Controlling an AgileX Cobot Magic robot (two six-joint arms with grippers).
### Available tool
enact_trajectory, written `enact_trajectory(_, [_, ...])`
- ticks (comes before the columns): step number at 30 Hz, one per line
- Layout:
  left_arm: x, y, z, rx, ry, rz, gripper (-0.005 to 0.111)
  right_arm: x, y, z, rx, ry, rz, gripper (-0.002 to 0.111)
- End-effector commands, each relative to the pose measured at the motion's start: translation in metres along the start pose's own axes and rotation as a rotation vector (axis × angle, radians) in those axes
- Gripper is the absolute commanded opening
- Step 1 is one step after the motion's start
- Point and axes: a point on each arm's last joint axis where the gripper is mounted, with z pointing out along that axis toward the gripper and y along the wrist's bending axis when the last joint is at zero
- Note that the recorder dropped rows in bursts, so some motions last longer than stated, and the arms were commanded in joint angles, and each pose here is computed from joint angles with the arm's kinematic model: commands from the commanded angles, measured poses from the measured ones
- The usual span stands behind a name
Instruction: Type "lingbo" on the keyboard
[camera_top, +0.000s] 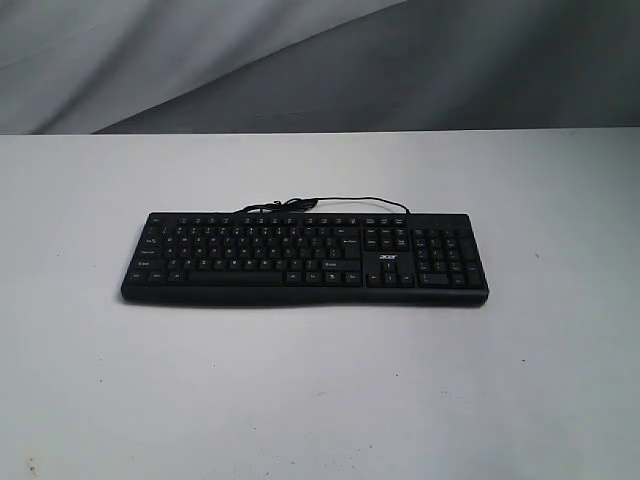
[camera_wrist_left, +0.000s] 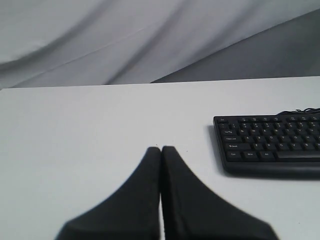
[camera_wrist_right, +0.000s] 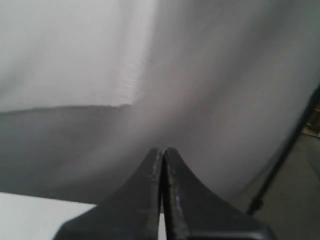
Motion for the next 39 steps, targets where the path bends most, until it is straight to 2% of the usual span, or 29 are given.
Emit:
enact_trajectory(1, [0.001, 0.000, 0.000, 0.001, -0.003, -0.012, 0.001, -0.018, -0.011, 0.031, -0.040, 0.218, -0.211, 0.000])
enact_trajectory(5, [0.001, 0.000, 0.000, 0.001, -0.003, -0.012, 0.001, -0.034, -0.012, 0.041, -0.390, 0.292, -0.361, 0.000])
enact_trajectory(7, [0.001, 0.000, 0.000, 0.001, -0.003, -0.012, 0.001, -0.041, -0.014, 0.043, -0.575, 0.263, -0.377, 0.000])
enact_trajectory(9, [0.001, 0.000, 0.000, 0.001, -0.003, -0.012, 0.001, -0.043, -0.020, 0.048, -0.678, 0.237, -0.376, 0.000])
enact_trajectory(12, [0.001, 0.000, 0.000, 0.001, -0.003, -0.012, 0.001, -0.029, -0.033, 0.070, -0.721, 0.252, -0.326, 0.000])
enact_trajectory(14, [0.001, 0.000, 0.000, 0.001, -0.003, -0.012, 0.001, -0.006, -0.037, 0.094, -0.749, 0.293, -0.288, 0.000])
enact_trajectory(17, [0.001, 0.000, 0.000, 0.001, -0.003, -0.012, 0.001, 0.036, -0.027, 0.133, -0.830, 0.365, -0.223, 0.000])
enact_trajectory(20, [0.001, 0.000, 0.000, 0.001, -0.003, -0.012, 0.001, 0.075, 0.006, 0.165, -0.970, 0.381, -0.223, 0.000])
enact_trajectory(25, [0.001, 0.000, 0.000, 0.001, -0.003, -0.012, 0.001, 0.117, 0.093, 0.192, -1.211, 0.400, -0.368, 0.000])
enact_trajectory(29, [0.001, 0.000, 0.000, 0.001, -0.003, -0.012, 0.001, 0.121, 0.163, 0.183, -1.359, 0.397, -0.519, 0.000])
enact_trajectory(33, [0.001, 0.000, 0.000, 0.001, -0.003, -0.012, 0.001, 0.113, 0.228, 0.161, -1.401, 0.383, -0.716, 0.000])
enact_trajectory(35, [0.001, 0.000, 0.000, 0.001, -0.003, -0.012, 0.001, 0.109, 0.259, 0.147, -1.418, 0.368, -0.750, 0.000])
enact_trajectory(39, [0.001, 0.000, 0.000, 0.001, -0.003, -0.012, 0.001, 0.108, 0.306, 0.127, -1.445, 0.342, -0.765, 0.000])
